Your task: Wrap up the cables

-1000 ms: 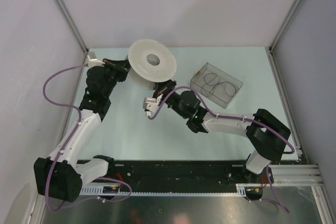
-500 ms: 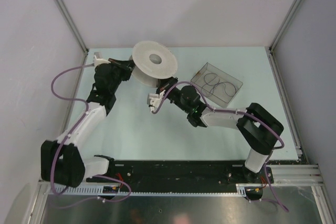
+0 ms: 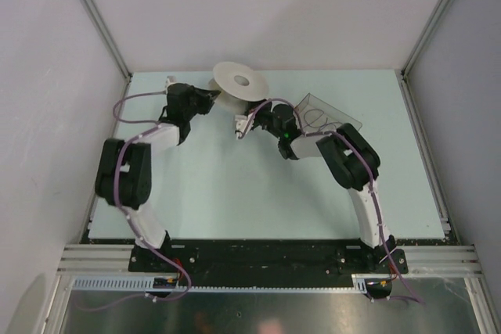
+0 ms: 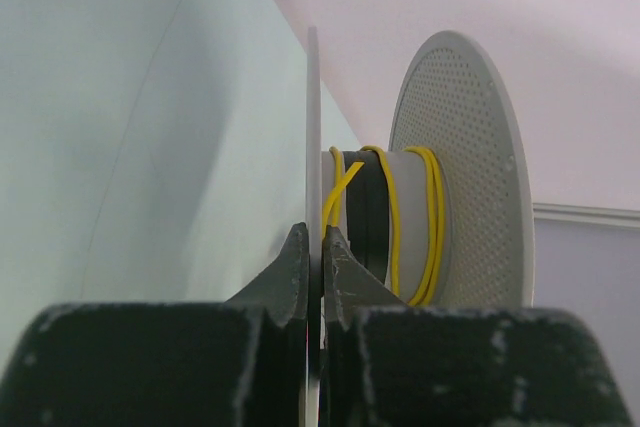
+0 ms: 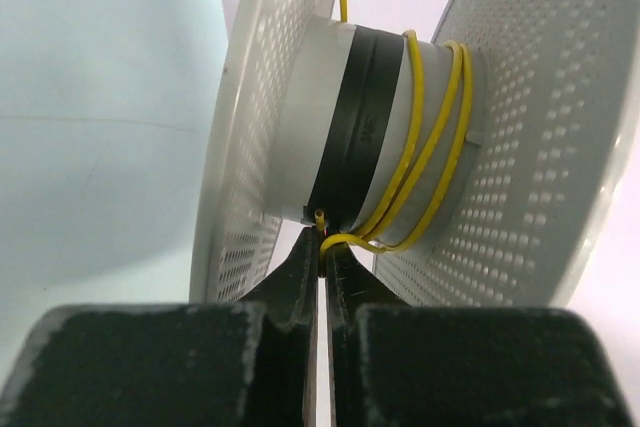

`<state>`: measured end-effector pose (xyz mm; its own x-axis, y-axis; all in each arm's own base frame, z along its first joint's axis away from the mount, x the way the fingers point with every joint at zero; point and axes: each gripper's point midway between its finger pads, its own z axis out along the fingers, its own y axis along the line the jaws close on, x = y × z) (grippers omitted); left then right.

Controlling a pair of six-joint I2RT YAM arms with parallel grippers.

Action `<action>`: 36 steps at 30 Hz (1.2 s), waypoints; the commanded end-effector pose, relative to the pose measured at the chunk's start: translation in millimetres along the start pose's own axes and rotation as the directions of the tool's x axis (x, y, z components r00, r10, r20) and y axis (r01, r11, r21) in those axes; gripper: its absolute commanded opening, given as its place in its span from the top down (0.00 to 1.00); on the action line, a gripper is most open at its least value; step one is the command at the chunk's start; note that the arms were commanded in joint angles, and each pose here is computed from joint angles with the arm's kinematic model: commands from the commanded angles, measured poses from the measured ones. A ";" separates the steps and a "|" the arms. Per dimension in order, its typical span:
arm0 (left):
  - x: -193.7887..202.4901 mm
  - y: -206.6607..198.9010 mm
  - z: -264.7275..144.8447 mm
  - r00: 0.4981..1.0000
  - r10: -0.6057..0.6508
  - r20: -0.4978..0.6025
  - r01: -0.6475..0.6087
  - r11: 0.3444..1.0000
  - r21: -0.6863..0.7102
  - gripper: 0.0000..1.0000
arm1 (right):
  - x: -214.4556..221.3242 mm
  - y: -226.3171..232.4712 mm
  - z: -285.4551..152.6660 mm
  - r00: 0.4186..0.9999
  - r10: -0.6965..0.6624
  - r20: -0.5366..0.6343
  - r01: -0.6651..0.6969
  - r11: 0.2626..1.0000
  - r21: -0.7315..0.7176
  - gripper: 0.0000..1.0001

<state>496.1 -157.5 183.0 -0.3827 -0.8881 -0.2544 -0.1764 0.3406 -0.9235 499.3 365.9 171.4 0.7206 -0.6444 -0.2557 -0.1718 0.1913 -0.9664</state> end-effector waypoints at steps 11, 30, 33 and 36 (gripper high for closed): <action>36.8 3.5 98.8 0.969 0.009 -0.247 0.034 0.985 0.169 1.00 | 14.4 4.1 98.6 0.972 -0.122 0.199 0.093 0.984 0.149 1.00; 10.8 75.2 130.0 0.981 0.009 -0.192 0.006 0.997 0.077 0.75 | 42.8 74.7 123.7 0.946 -0.261 0.192 0.238 0.962 0.134 1.00; 0.0 73.6 116.4 0.982 0.005 -0.189 0.010 0.997 0.075 0.71 | 46.3 81.0 124.9 0.943 -0.280 0.182 0.258 0.957 0.131 1.00; -6.5 71.1 102.8 0.982 -0.003 -0.191 0.017 0.997 0.072 0.60 | 48.2 85.1 126.0 0.941 -0.292 0.171 0.272 0.953 0.131 1.00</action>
<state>591.5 -150.3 31.6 -0.4898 -0.8598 -0.1445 -0.2498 0.2972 -0.9216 634.4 400.8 80.6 0.7700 -0.6356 -0.0562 0.0344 0.1293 -0.9910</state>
